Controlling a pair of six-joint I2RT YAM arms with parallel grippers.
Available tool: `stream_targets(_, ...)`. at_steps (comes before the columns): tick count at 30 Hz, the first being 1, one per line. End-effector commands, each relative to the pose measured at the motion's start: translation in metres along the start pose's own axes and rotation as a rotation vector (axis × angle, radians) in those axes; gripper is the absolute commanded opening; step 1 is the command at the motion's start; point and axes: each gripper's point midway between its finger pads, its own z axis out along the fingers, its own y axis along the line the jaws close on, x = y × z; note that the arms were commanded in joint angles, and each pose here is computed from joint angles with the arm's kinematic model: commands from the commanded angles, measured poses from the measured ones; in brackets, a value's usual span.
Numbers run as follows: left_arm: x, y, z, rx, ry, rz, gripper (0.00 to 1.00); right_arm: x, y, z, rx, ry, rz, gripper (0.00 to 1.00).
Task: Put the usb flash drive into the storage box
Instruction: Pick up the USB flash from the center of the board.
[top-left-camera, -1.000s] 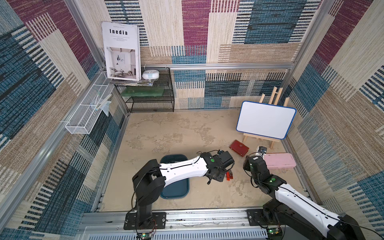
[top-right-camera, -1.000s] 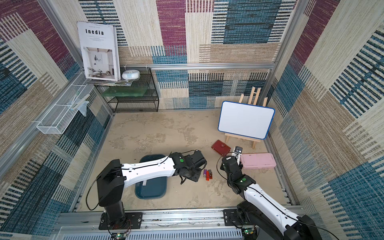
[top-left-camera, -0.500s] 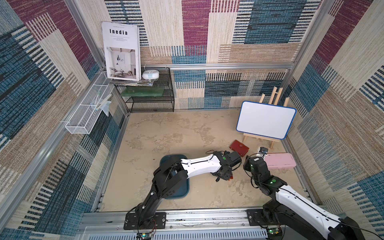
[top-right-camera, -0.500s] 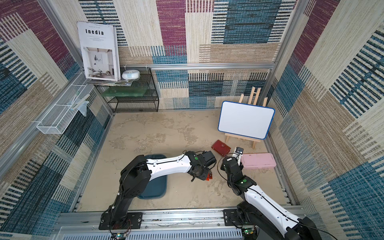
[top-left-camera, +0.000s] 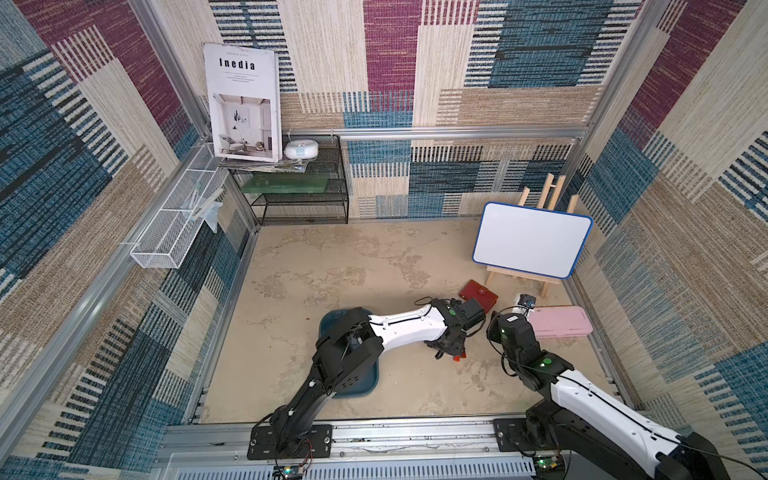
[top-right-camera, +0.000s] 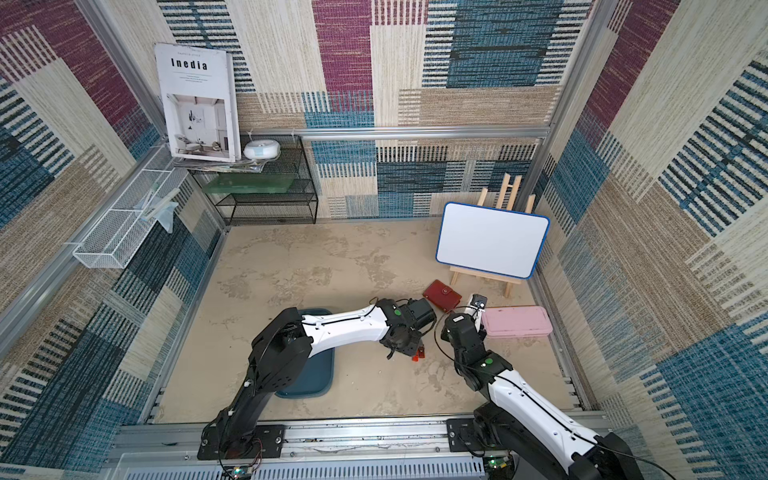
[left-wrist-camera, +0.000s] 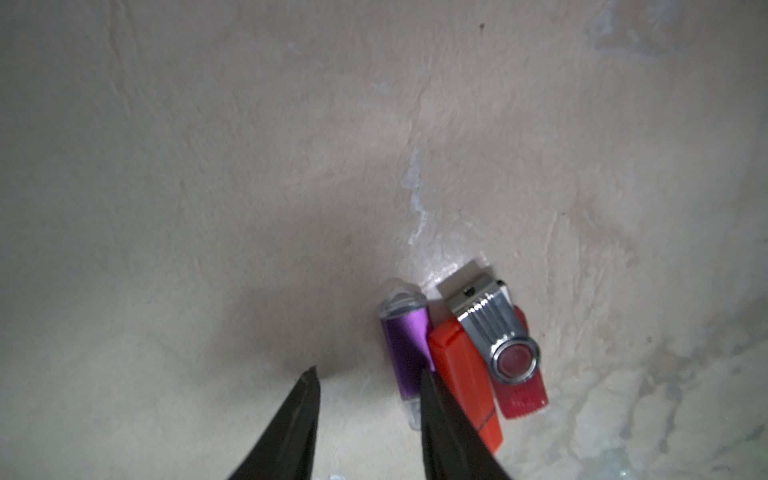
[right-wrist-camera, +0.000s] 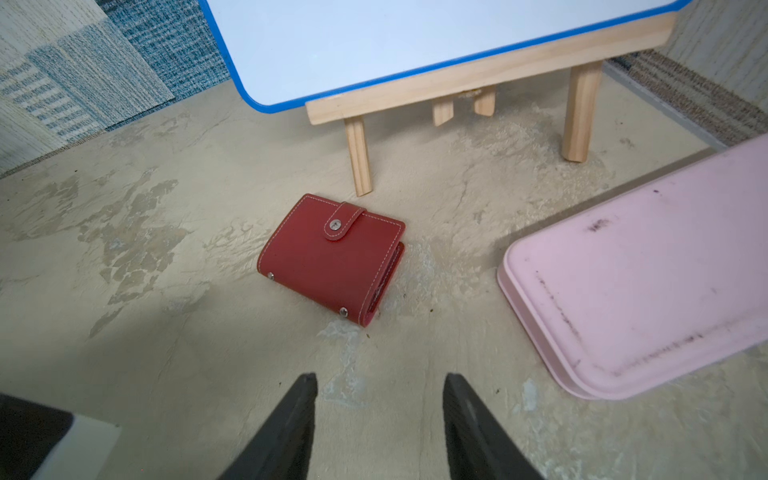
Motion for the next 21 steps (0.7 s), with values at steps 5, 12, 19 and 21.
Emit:
stream_targets(5,0.007,0.002,0.008,-0.021,0.029,0.008,0.45,-0.004,0.001,0.001,-0.001,-0.018,0.013,0.54)
stream_targets(12,0.007,-0.002,0.008,-0.022,0.026,0.013,0.46,-0.004,0.002,0.001,-0.003,-0.016,0.013,0.55)
stream_targets(19,0.01,0.003,0.014,-0.062,0.035,0.027,0.46,-0.004,0.002,0.001,-0.004,-0.016,0.013,0.55)
stream_targets(21,0.012,0.005,0.014,-0.07,0.041,0.034,0.45,-0.003,0.002,0.001,-0.003,-0.015,0.013,0.55)
